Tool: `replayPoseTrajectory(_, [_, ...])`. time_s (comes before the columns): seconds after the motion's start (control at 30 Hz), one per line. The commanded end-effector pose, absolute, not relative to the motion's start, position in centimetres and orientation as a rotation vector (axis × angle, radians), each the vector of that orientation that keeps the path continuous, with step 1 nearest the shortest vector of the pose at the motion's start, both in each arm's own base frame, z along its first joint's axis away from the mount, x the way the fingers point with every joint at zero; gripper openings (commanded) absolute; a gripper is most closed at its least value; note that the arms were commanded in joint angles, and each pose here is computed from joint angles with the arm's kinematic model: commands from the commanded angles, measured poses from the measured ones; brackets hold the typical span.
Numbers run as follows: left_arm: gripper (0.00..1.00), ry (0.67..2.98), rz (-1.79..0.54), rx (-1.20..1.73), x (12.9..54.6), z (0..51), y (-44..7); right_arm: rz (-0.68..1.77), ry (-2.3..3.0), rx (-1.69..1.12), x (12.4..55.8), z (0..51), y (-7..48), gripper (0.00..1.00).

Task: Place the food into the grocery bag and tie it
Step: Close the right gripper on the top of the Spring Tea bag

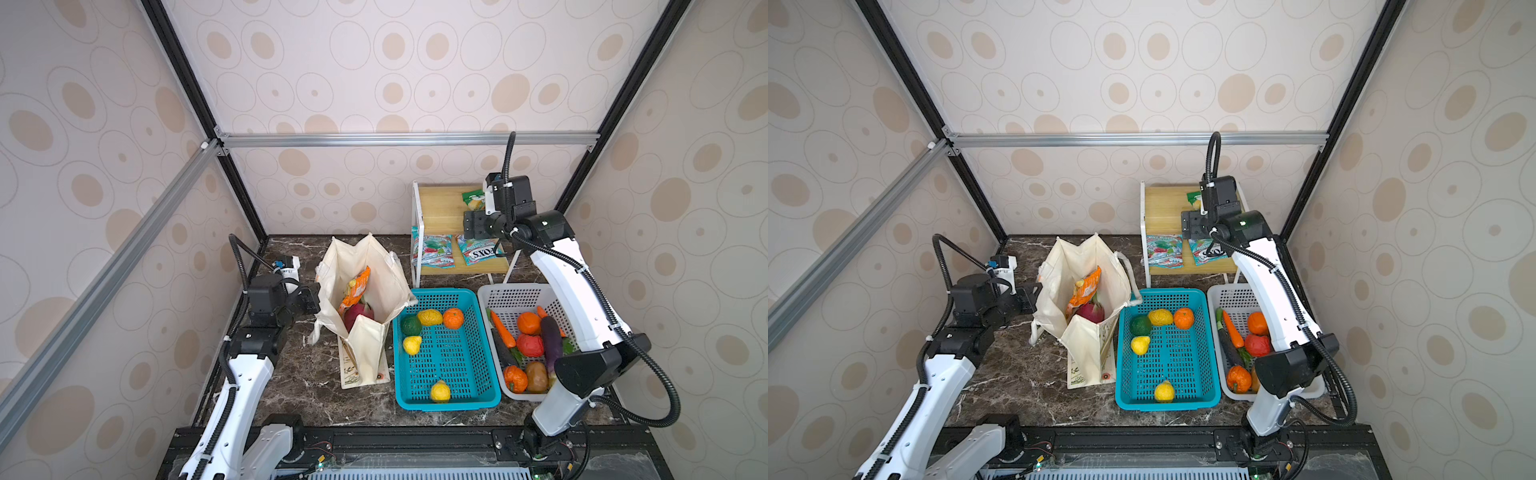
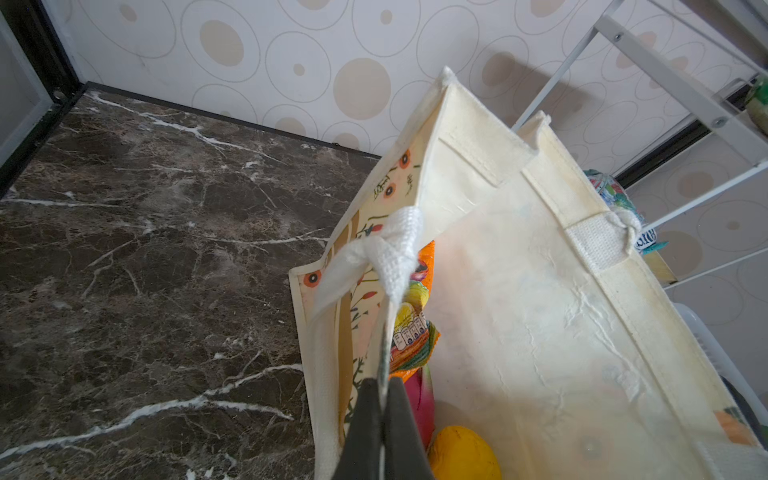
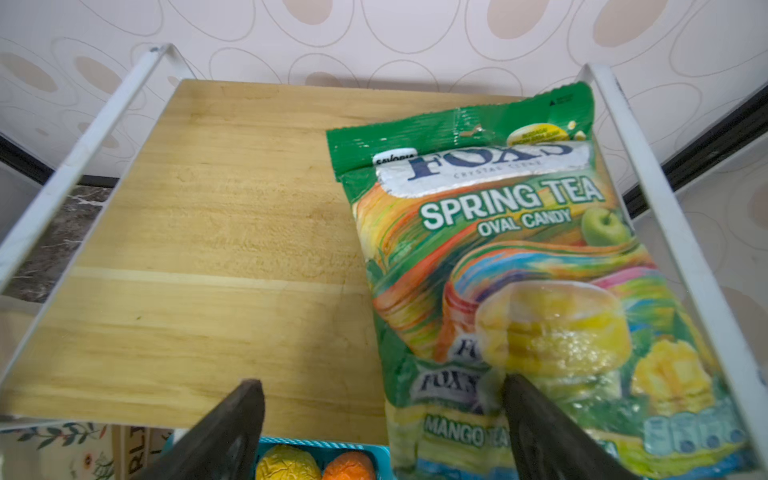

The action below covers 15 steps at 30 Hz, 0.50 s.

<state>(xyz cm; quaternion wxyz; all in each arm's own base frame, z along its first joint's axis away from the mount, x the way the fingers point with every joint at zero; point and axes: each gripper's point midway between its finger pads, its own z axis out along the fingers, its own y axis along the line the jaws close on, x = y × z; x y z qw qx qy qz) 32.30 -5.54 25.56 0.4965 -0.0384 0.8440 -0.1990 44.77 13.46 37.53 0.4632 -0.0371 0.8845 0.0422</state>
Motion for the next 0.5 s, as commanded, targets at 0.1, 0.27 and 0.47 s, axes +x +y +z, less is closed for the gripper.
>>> replayPoseTrajectory(0.1, [0.00,2.013,-0.557,-0.069,31.8,26.6,-6.6,0.322,2.160,-0.080,45.2,38.1,16.7,0.91])
replayPoseTrajectory(0.27, [0.00,2.010,-0.558,-0.075,31.9,26.7,-6.6,0.488,2.087,-0.155,44.8,40.3,19.0,0.91])
replayPoseTrajectory(0.47, [0.00,2.017,-0.570,-0.083,31.7,26.1,-6.7,0.465,2.011,-0.119,43.1,42.6,17.3,0.93])
